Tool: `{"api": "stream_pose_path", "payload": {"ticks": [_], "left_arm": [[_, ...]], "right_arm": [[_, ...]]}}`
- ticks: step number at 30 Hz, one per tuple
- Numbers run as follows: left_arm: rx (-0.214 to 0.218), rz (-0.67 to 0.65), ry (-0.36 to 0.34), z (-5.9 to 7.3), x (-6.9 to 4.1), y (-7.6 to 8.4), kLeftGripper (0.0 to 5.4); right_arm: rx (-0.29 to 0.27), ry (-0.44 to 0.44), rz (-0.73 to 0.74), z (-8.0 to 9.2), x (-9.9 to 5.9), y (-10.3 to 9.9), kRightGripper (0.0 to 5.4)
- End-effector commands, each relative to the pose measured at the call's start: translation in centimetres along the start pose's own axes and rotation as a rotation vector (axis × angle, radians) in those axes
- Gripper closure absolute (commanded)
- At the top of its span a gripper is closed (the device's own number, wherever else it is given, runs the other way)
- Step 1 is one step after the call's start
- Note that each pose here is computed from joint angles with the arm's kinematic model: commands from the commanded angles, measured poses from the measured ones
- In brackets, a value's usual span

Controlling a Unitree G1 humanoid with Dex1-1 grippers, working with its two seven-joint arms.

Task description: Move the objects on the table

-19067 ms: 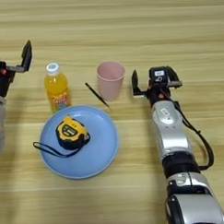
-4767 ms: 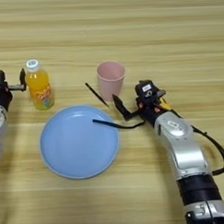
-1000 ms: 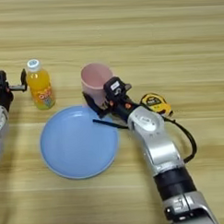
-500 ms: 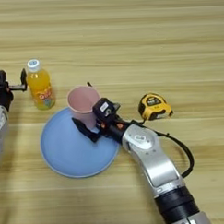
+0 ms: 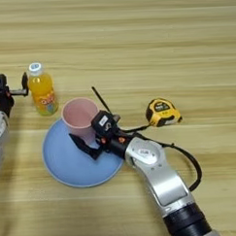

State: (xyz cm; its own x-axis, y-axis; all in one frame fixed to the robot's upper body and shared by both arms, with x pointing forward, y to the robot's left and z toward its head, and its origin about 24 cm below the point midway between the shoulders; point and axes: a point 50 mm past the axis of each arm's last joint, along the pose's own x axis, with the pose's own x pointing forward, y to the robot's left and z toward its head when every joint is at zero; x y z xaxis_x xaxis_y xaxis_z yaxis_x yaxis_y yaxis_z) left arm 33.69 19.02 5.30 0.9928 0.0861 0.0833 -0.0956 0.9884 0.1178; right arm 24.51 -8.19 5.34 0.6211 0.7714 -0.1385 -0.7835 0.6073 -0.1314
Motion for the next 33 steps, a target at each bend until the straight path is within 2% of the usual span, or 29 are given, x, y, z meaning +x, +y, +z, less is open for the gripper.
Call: {"api": "stream_pose_path", "payload": {"ticks": [1, 8, 9, 17, 33], "left_arm": [[0.006, -0.004, 0.008, -0.1, -0.1, -0.2, 0.0], [0.005, -0.003, 0.008, -0.1, -0.1, -0.2, 0.0], [0.005, -0.004, 0.008, -0.1, -0.1, -0.2, 0.0], [0.006, -0.004, 0.008, -0.1, -0.1, -0.2, 0.0], [0.006, -0.005, 0.009, -0.1, -0.1, -0.2, 0.0]], "right_arm": [[0.035, 0.069, 0.033, -1.2, -0.3, 0.6, 1.12], [0.083, 0.096, 0.045, -1.7, -0.3, 0.7, 1.16], [0.084, 0.094, 0.043, -1.6, -0.3, 0.6, 0.88], [0.077, 0.048, 0.031, -0.9, -0.2, 0.4, 0.04], [0.045, -0.049, 0.006, 0.7, 0.0, 0.0, 0.04]]}}
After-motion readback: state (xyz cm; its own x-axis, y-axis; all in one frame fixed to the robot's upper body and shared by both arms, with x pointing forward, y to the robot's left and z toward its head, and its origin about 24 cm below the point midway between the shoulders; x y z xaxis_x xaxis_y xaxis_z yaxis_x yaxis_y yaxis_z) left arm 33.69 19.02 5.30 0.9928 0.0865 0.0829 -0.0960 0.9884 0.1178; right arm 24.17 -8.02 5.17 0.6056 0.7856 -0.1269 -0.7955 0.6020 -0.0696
